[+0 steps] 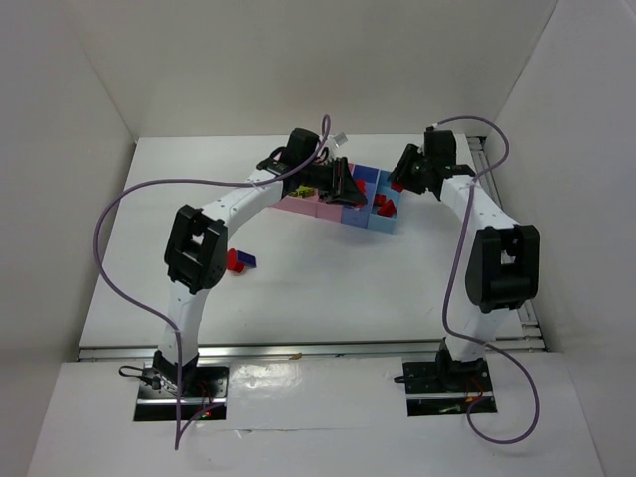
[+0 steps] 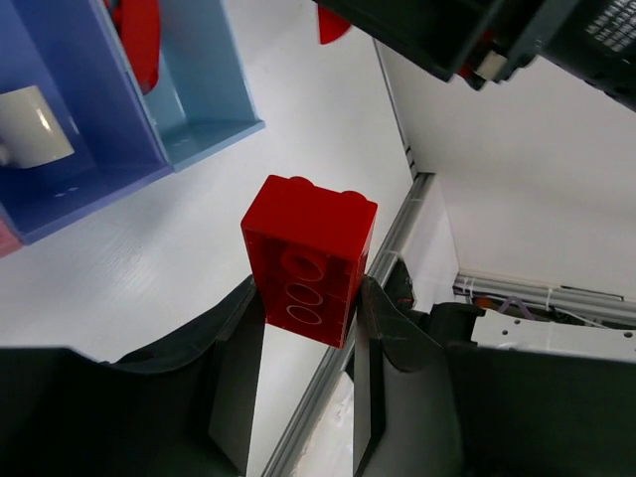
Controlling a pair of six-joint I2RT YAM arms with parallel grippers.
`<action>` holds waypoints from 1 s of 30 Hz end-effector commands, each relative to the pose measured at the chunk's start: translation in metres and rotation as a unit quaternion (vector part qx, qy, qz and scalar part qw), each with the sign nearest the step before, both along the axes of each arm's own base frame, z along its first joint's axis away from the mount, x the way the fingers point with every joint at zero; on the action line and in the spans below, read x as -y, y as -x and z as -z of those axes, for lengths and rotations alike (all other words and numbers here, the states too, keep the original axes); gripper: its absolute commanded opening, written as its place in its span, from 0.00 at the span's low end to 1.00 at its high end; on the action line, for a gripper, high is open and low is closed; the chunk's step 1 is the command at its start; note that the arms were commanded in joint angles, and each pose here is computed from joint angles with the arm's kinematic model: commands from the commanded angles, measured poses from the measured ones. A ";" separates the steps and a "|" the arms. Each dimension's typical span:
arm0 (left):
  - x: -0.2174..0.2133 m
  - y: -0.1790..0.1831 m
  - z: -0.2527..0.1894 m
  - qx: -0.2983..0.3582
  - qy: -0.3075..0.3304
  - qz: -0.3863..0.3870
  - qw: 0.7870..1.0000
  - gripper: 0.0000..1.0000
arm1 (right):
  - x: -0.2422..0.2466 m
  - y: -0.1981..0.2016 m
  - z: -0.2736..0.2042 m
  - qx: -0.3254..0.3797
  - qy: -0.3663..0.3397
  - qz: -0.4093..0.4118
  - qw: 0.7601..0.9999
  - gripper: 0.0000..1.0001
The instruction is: Sort the legos into containers by color
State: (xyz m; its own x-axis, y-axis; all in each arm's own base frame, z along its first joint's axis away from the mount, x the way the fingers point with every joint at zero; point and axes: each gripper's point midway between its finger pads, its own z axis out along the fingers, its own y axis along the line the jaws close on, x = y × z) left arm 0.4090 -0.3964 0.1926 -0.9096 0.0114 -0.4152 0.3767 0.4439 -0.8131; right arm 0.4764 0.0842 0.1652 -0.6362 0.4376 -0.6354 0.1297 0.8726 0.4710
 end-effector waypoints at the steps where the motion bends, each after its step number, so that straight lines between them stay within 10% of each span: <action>1: -0.012 0.003 -0.030 0.038 -0.002 -0.011 0.999 0.00 | 0.001 -0.019 -0.008 0.021 0.023 0.004 0.999 0.49; 9: -0.017 0.002 -0.032 0.037 0.000 -0.012 0.999 0.00 | -0.011 -0.039 0.009 0.000 0.044 -0.011 0.999 0.76; 30: 0.065 -0.066 -0.012 0.071 0.054 -0.014 0.996 0.01 | 0.086 0.092 -0.093 0.099 0.091 0.189 0.973 0.78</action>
State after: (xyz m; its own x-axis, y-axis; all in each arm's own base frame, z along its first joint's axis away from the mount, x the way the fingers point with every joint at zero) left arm 0.4723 -0.4432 0.2015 -0.8560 -0.0371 -0.5157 0.4611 0.3963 -0.7939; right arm 0.4033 0.0082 0.2615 -0.3203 0.4714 -0.8217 0.3215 0.8700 0.3738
